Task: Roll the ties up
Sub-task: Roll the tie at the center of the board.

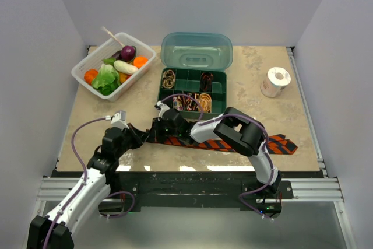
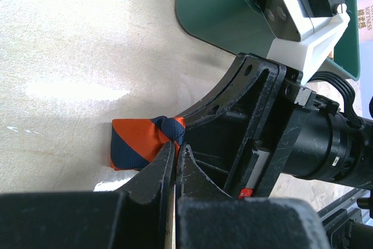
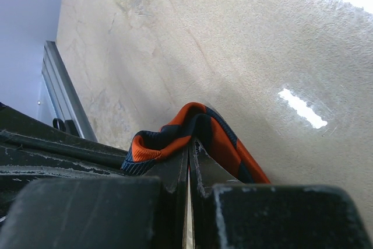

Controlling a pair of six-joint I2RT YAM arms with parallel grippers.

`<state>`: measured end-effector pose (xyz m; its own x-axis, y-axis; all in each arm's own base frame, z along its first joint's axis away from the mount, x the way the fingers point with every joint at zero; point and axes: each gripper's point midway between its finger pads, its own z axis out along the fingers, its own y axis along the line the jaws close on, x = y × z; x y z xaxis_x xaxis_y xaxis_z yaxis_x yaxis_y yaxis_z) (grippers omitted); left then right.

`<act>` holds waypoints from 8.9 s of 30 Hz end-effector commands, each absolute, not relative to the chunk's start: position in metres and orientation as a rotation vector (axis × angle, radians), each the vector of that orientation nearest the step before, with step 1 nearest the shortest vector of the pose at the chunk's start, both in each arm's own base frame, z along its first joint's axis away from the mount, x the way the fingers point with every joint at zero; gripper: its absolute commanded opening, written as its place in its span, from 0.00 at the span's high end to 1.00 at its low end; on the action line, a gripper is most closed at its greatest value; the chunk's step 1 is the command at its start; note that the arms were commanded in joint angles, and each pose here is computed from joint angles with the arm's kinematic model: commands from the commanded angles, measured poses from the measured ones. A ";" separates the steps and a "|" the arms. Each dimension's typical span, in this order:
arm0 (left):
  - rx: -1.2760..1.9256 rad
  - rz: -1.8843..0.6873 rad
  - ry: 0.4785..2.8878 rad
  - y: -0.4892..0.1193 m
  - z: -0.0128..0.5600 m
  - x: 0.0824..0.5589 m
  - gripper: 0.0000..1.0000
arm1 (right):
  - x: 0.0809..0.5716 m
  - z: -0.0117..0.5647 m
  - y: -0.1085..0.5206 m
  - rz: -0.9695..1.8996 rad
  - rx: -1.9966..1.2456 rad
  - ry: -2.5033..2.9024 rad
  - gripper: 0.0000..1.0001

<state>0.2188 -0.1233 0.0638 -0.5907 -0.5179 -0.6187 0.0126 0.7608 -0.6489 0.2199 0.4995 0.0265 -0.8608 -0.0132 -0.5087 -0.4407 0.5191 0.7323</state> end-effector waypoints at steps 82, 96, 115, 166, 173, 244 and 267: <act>-0.415 -0.913 2.135 -0.156 0.039 0.225 0.91 | 0.251 0.049 0.445 0.818 -0.486 2.357 1.00; -0.433 -0.795 2.140 -0.142 0.050 0.232 0.73 | 0.244 0.026 0.430 0.746 -0.513 2.412 1.00; -0.596 -0.742 2.164 -0.127 0.026 0.223 0.50 | 0.238 0.010 0.412 0.716 -0.489 2.413 1.00; -0.424 -0.662 2.070 -0.128 0.046 0.236 1.00 | 0.243 0.062 0.413 0.755 -0.466 2.337 1.00; -0.390 -0.617 2.088 -0.127 0.055 0.240 1.00 | 0.241 0.061 0.423 0.797 -0.490 2.340 1.00; -0.044 -0.641 2.095 -0.186 0.082 0.221 1.00 | 0.204 0.035 0.464 1.284 -0.449 2.227 1.00; -0.040 -0.629 2.141 -0.191 0.062 0.192 1.00 | 0.207 0.016 0.432 1.056 -0.450 2.333 1.00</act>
<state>0.2075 -0.1759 0.0665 -0.5697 -0.2570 -0.7806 0.1683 0.8932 -0.4169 0.2014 0.4408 0.0232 -0.8192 -0.0571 -0.5707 -0.4923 0.5805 0.6486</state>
